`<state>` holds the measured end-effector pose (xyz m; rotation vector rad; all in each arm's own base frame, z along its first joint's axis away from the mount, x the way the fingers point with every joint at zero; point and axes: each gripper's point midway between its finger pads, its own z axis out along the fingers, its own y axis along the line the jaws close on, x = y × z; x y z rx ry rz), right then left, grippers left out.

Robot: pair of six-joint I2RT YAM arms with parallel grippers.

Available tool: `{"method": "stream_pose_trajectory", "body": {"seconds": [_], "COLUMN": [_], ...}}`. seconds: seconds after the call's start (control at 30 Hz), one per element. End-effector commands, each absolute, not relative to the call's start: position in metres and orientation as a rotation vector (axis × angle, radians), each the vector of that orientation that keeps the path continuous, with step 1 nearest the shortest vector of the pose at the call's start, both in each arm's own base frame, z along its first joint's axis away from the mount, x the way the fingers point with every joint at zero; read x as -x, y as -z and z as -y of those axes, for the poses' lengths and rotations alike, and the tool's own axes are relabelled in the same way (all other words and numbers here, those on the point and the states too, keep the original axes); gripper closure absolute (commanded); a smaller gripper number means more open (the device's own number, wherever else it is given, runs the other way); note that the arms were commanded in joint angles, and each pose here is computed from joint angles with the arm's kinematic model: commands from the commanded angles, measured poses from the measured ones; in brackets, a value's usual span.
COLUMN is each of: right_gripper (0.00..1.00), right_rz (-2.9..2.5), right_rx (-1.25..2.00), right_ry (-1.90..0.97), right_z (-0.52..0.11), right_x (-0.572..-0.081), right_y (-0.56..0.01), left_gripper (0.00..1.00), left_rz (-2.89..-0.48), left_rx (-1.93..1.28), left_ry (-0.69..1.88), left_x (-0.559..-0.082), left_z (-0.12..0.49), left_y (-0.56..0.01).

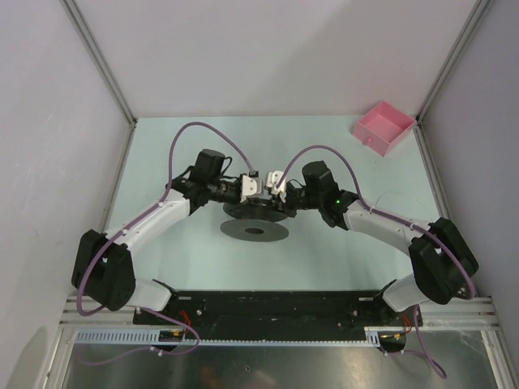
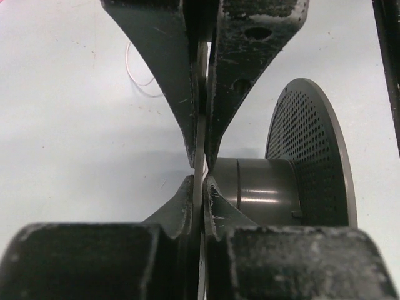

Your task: Wrap the cables

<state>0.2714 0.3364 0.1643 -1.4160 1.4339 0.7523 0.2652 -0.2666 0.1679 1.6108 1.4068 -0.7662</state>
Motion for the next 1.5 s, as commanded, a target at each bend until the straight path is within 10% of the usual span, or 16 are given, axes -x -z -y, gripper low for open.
{"method": "stream_pose_trajectory", "body": {"seconds": [0.0, 0.4, 0.53, 0.7, 1.47], "right_gripper": [1.00, 0.97, 0.50, 0.27, 0.03], "right_rz": [-1.279, -1.279, -1.302, -1.378, -1.946], "right_rx": [1.395, 1.404, 1.367, 1.230, 1.076], "right_ry": [-0.710, -0.704, -0.687, -0.640, -0.633], "right_z": [-0.352, -0.351, -0.341, -0.309, -0.155], "right_x": [-0.286, -0.287, -0.294, -0.316, -0.353], "right_y": [-0.206, -0.205, -0.213, -0.234, -0.133], "left_gripper": [0.97, 1.00, 1.00, 1.00, 1.00], "left_rz": [-1.416, -1.429, -1.545, -1.661, -1.553], "left_rx": [-1.673, -1.609, -1.505, -1.343, -0.866], "left_ry": [0.697, 0.768, 0.772, 0.695, 0.834], "left_x": [-0.272, -0.270, -0.280, -0.301, -0.314], "left_z": [0.269, 0.276, 0.275, 0.260, 0.236], "left_y": [-0.159, -0.181, -0.191, -0.213, -0.408]}}
